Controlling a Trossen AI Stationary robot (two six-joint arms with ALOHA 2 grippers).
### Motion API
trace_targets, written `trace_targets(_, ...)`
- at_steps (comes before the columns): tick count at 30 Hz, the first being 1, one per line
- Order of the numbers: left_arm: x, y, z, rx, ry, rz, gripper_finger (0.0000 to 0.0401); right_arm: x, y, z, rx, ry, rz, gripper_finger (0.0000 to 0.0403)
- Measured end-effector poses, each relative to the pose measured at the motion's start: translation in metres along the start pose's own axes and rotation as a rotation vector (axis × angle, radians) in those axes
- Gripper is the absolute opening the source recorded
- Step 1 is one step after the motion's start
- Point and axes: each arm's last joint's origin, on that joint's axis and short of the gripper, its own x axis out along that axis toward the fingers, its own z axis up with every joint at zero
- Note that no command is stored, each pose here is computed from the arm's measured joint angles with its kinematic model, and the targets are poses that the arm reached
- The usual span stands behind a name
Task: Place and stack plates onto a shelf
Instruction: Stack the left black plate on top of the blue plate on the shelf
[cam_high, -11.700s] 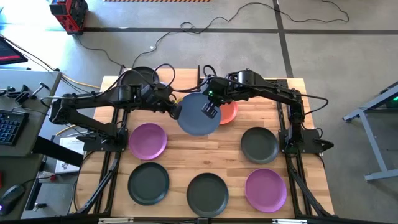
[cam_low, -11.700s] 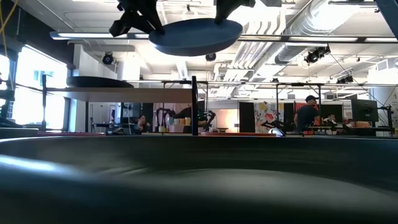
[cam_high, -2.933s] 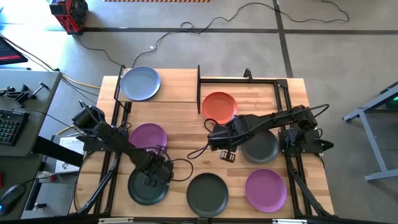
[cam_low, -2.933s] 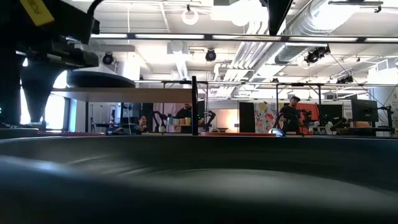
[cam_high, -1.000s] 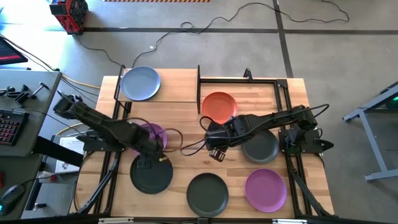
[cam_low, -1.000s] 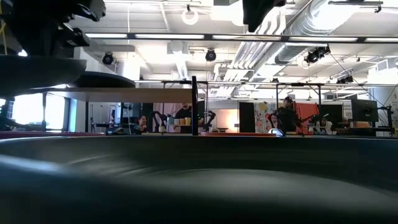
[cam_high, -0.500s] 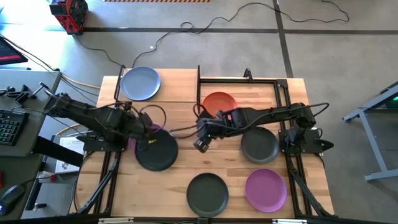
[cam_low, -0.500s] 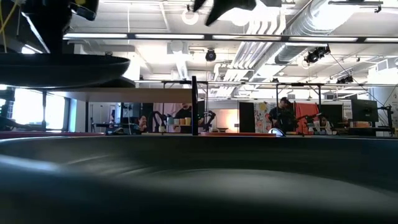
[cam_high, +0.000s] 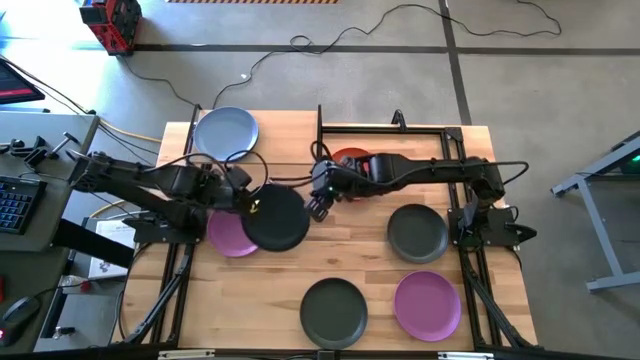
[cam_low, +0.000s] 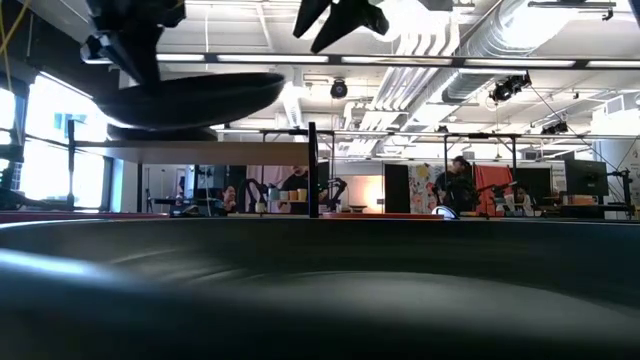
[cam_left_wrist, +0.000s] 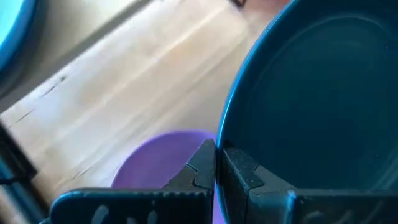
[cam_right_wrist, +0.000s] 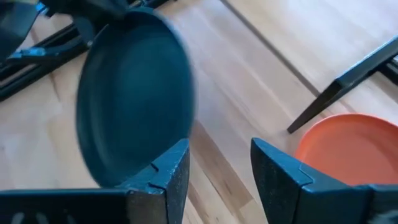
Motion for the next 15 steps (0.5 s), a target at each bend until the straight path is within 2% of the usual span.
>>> trace_targets(5,0.002,-0.003,0.012,-0.078,-0.077,-0.05,0.0001,0.004,-0.012,0.007,-0.025,0.023,0.023,0.0146)
trace_targets(15,0.005,-0.007,0.029,-0.125,-0.172,-0.123,0.0001,0.008,-0.027,0.015,-0.02,0.041,0.021,0.0146)
